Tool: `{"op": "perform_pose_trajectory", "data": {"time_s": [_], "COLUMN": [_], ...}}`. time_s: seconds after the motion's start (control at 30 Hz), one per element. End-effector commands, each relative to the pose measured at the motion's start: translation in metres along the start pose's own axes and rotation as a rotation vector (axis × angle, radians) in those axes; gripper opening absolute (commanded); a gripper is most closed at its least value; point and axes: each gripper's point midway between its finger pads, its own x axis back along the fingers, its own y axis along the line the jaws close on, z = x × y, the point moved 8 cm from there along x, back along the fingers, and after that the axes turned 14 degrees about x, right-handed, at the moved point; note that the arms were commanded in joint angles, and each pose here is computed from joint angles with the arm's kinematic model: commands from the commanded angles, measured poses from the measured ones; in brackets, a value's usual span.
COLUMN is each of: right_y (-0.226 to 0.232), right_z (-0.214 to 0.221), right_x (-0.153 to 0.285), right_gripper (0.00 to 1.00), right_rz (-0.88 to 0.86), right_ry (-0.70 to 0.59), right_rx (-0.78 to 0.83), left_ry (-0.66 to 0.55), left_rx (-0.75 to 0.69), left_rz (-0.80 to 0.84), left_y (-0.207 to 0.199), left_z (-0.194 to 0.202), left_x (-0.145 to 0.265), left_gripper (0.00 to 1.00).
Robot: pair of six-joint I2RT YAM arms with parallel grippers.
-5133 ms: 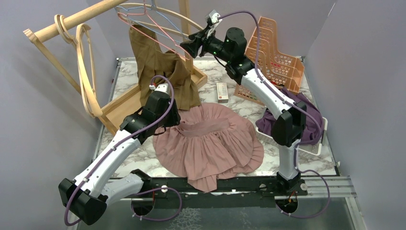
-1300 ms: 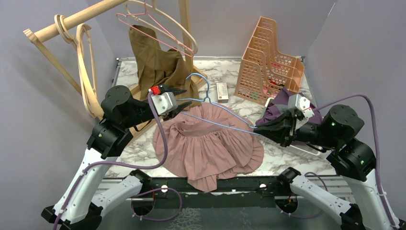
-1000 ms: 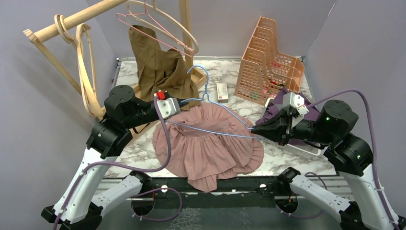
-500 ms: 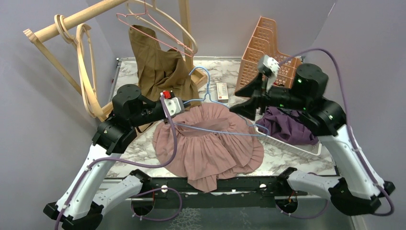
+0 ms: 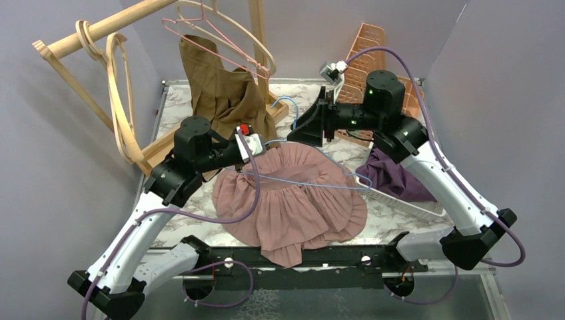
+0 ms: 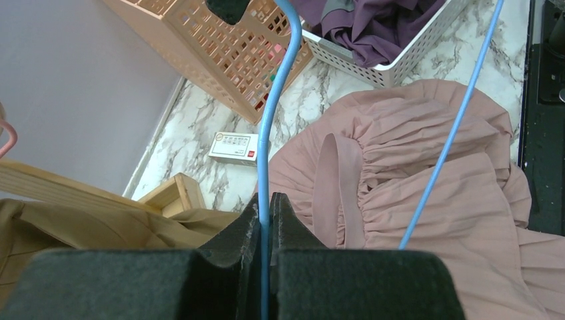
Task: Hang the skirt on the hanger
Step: Hang the skirt on the hanger.
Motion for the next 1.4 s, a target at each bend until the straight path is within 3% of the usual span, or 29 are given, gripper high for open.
{"op": "perform_pose_trajectory", "data": {"time_s": [0.0,0.2,0.3,0.37,0.43,0.57,0.77,0.83,1.1,1.27,1.37], "right_y": [0.001,-0.002,-0.004,-0.008,-0.011,-0.016,-0.019,-0.018,-0.009,-0.018,-0.023], "right_z": [0.001,0.015,0.021,0.024,0.027,0.043,0.078,0.086,0.089,0.096,0.098], "right_x": [-0.014,-0.019,-0.02,-0.017,-0.012,0.008,0.03,0.033,0.028,0.019,0.014], "right_gripper": [0.48,0.3,0.11,0.02,0.01,0.01,0.01,0.01,0.01,0.01,0.01], "right_rz": [-0.077,-0.106,-0.1,-0.059,0.007,0.154,0.224,0.191,-0.037,-0.057,-0.064], "right_ry": [-0.027,0.003,0.016,0.023,0.027,0.05,0.197,0.234,0.263,0.294,0.3], "right_rx": [-0.009,-0.021,0.007,0.058,0.125,0.285,0.412,0.451,0.557,0.539,0.533], "left_ry": [-0.047,-0.043,-0.042,-0.039,-0.041,-0.032,-0.027,-0.005,0.262,0.308,0.344], "left_rx": [-0.023,0.008,0.045,0.116,0.24,0.563,1.086,1.154,1.274,1.279,1.285], "left_rz": [0.008,0.009,-0.003,-0.042,-0.102,-0.249,-0.593,-0.703,-0.895,-0.917,-0.942], "left_y": [0.001,0.001,0.001,0.001,-0.001,-0.012,-0.028,-0.028,-0.022,-0.009,-0.002], "left_z": [-0.007,-0.003,-0.001,0.003,0.008,0.033,0.091,0.108,0.16,0.179,0.191], "left_x": [-0.003,-0.006,-0.007,-0.006,-0.003,0.003,0.015,0.019,-0.002,-0.02,-0.025], "left_gripper": [0.0,0.0,0.0,0.29,0.47,0.58,0.59,0.59,0.56,0.54,0.48]}}
